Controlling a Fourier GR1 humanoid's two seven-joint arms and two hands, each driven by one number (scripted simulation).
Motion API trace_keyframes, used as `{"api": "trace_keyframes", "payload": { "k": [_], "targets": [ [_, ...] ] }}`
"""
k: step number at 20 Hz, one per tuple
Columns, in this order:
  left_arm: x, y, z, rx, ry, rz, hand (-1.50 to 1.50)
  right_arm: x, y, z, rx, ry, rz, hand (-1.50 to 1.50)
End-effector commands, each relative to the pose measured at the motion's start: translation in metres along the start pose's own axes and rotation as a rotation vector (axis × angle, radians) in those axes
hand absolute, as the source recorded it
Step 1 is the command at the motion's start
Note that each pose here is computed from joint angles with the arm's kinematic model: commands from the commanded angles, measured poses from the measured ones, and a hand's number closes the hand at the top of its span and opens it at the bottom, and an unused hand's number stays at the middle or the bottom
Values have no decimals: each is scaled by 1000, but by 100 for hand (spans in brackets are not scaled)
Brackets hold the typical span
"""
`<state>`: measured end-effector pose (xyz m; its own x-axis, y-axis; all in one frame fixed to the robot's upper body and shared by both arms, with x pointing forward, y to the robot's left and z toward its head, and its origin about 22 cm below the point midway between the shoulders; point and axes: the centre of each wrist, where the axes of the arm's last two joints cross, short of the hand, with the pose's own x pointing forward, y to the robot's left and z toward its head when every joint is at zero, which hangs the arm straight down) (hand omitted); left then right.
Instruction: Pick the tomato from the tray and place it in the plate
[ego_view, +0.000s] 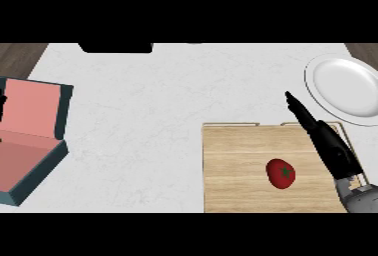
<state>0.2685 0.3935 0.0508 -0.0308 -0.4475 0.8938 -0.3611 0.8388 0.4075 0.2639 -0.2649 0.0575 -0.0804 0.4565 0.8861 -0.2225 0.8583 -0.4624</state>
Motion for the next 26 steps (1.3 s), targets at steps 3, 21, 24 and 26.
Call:
{"api": "trace_keyframes", "payload": {
  "k": [3, 21, 24, 26],
  "targets": [
    [6, -45, 4, -143, 70, 109, 0, 21, 2, -21, 305, -266, -258, 150],
    [31, -116, 16, -357, 212, 269, 0, -78, -88, -9, 516, -624, -223, -150],
    [26, -115, 24, -382, 230, 262, 0, -81, -100, -9, 549, -606, -111, -150],
    [18, -121, 22, -351, 231, 266, 0, -94, -82, -13, 539, -625, -98, -150]
  ]
}}
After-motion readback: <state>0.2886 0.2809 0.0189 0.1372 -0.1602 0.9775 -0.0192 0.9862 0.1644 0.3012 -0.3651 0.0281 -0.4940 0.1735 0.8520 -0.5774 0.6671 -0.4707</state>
